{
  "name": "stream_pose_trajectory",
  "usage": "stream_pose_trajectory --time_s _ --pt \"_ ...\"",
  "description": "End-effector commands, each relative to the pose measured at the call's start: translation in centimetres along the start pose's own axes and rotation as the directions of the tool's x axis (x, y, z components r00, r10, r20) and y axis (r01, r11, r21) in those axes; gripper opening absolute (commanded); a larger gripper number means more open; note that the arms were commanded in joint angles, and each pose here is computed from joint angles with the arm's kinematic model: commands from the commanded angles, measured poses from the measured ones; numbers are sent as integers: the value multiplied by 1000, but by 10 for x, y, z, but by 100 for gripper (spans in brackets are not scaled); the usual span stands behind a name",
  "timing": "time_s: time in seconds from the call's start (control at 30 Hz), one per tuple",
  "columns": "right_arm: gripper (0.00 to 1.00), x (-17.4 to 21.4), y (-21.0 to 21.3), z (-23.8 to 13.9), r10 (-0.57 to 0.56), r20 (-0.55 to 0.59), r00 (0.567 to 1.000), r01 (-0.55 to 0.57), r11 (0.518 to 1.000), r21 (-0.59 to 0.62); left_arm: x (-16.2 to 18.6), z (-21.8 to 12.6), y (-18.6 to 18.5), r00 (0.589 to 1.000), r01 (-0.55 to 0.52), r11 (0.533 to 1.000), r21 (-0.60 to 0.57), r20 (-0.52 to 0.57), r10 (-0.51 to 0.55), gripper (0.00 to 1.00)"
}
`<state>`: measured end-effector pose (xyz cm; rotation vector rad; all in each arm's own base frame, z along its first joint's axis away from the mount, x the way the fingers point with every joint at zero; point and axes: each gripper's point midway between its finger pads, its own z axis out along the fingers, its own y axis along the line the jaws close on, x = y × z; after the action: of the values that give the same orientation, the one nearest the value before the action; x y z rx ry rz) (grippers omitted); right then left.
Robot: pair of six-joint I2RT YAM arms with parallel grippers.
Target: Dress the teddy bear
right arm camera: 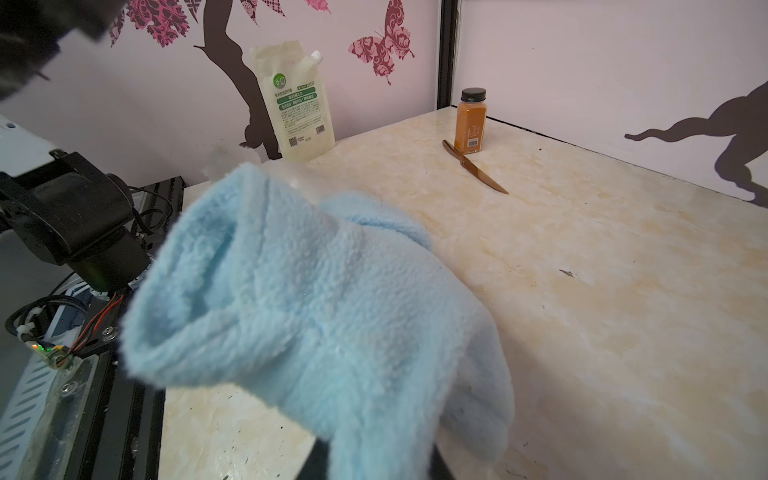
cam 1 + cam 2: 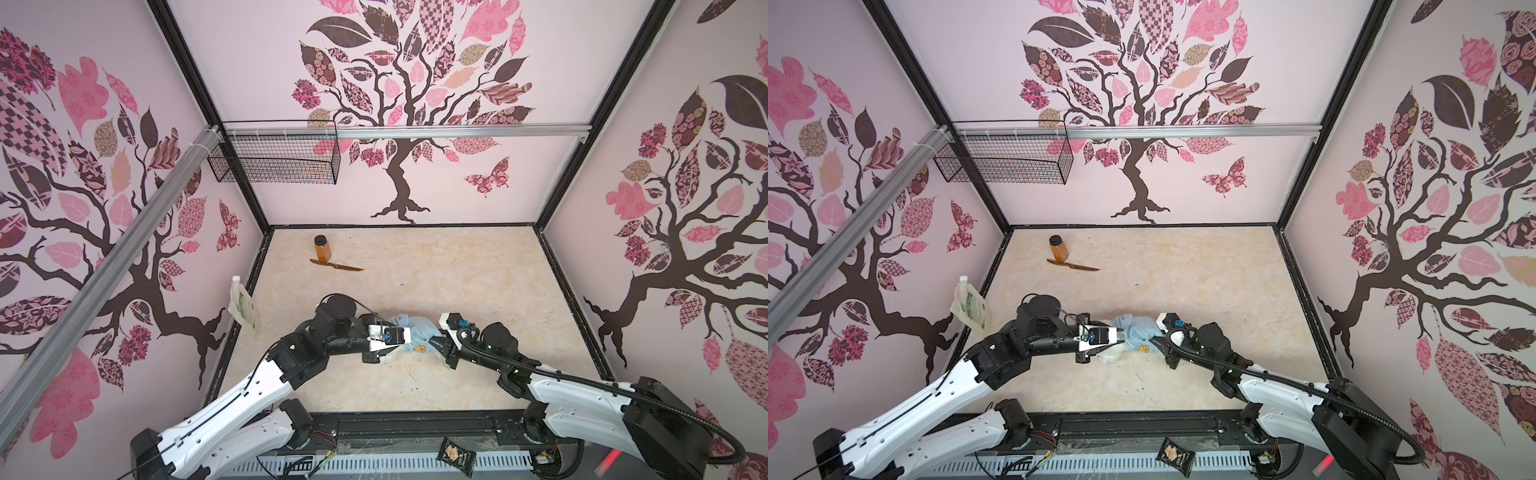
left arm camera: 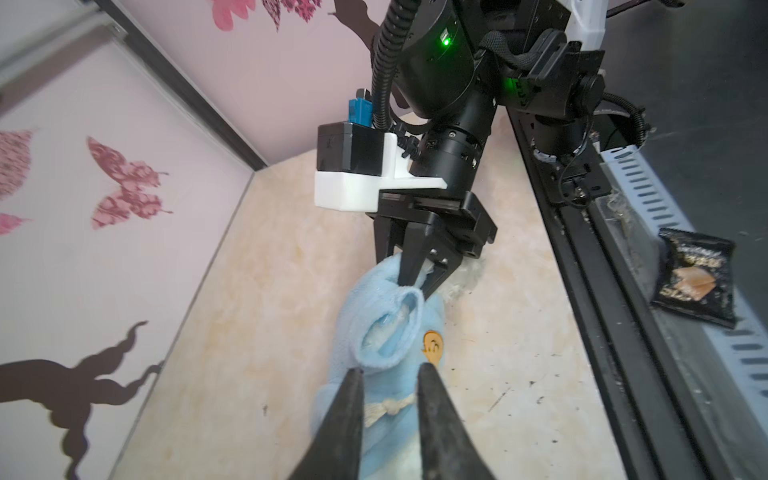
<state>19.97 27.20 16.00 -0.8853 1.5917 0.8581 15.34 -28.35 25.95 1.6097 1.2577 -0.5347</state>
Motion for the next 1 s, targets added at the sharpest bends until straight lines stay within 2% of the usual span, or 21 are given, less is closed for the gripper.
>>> stream_pose_trajectory --time_s 0.0,0.17,0.4,0.7,0.97 --pt "5 -24 1 4 -15 64 998 16 1000 -3 -11 6 6 998 -21 1000 9 -59 21 14" --pt "5 -22 3 5 -15 60 998 15 1000 -7 -5 22 8 989 -53 998 39 -136 58 0" --pt "6 -21 3 4 -15 59 998 15 1000 -3 13 31 5 963 -85 989 117 -247 112 0" --pt "6 -21 3 3 -14 60 998 14 1000 -1 37 36 5 920 -118 981 156 -353 167 0" --pt "6 -23 5 3 -13 67 998 14 1000 -10 40 47 11 916 -136 981 141 -358 179 0"
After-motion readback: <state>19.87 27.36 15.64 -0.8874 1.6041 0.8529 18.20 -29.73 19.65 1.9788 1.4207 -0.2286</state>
